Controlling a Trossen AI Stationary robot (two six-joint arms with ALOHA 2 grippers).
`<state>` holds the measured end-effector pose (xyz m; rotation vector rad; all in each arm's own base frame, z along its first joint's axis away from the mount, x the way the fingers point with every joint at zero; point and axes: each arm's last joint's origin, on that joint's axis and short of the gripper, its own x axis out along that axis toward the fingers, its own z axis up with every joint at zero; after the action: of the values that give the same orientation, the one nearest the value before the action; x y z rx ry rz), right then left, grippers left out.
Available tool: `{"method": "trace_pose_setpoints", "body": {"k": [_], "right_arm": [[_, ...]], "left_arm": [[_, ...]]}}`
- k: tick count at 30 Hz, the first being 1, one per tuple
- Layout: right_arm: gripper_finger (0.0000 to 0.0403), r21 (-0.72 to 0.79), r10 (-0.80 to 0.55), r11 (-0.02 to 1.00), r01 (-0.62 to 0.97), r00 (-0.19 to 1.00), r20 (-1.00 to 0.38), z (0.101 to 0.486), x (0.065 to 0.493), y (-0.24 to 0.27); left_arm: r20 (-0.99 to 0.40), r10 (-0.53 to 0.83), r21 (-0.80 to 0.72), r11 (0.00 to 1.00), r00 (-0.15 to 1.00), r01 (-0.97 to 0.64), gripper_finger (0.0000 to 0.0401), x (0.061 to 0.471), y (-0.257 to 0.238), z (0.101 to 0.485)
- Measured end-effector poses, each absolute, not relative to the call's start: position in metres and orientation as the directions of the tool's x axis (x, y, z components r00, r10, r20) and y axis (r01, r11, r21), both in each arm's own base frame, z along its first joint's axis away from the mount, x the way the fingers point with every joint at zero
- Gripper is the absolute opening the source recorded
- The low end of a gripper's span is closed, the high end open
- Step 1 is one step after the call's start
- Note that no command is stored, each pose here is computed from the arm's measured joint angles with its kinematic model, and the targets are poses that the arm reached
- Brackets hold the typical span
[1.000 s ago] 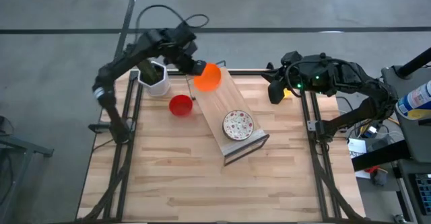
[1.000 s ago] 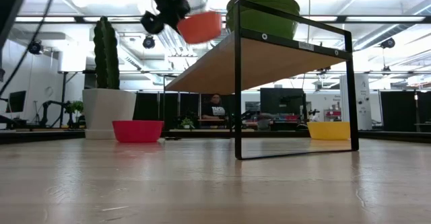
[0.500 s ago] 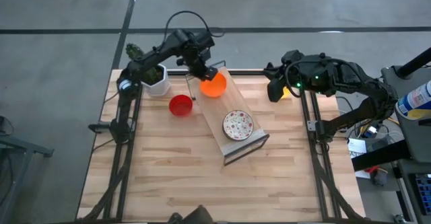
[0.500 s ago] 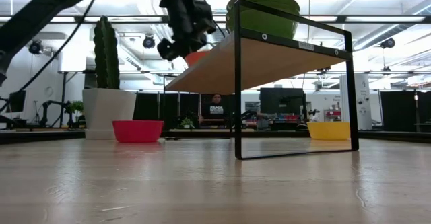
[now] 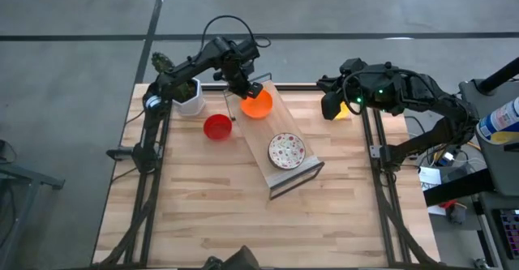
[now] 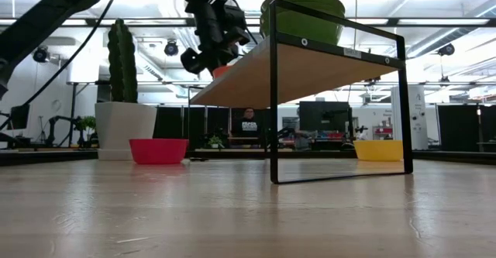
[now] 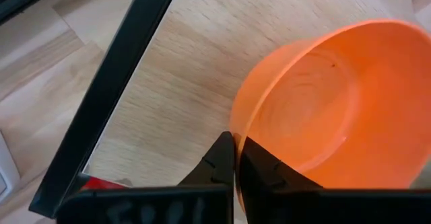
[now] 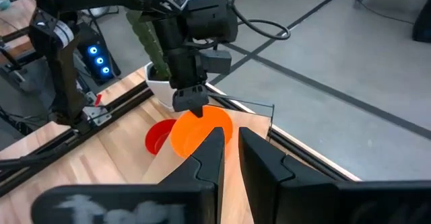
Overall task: Pick & Place Mini bowls
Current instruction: Put the orange bin on the shelf, then stack the yellow bowl on the orange bowl
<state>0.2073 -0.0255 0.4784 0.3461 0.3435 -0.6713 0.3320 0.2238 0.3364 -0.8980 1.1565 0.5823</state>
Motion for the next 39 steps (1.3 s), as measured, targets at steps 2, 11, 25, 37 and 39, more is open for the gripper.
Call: {"method": "trace_pose_setpoints", "body": {"k": [2, 11, 25, 37, 39], "right_arm": [[0.0043, 0.204, -0.545, 0.725, 0.658, 0.729, -0.415, 0.478, 0.207, -0.026], [0.0043, 0.206, -0.546, 0.722, 0.66, 0.728, -0.415, 0.478, 0.207, -0.027], [0.0043, 0.144, -0.524, 0.747, 0.649, 0.708, -0.473, 0.469, 0.216, -0.029], [0.0047, 0.214, -0.387, 0.664, 0.716, 0.574, -0.721, 0.422, 0.213, -0.074], [0.0057, 0.215, -0.371, 0.639, 0.738, 0.541, -0.755, 0.41, 0.212, -0.083]], "left_arm": [[-0.947, -0.055, -0.295, 0.533, 0.315, -0.793, 0.002, 0.331, 0.223, 0.336], [-0.947, -0.052, -0.292, 0.548, 0.316, -0.784, 0.0087, 0.331, 0.223, 0.339], [-0.866, 0.073, -0.361, 0.595, 0.495, -0.718, 0.011, 0.308, 0.207, 0.41], [-0.672, 0.169, -0.442, 0.689, 0.721, -0.574, 0.011, 0.269, 0.153, 0.483], [-0.645, 0.169, -0.455, 0.698, 0.745, -0.553, 0.011, 0.263, 0.144, 0.491]]}}
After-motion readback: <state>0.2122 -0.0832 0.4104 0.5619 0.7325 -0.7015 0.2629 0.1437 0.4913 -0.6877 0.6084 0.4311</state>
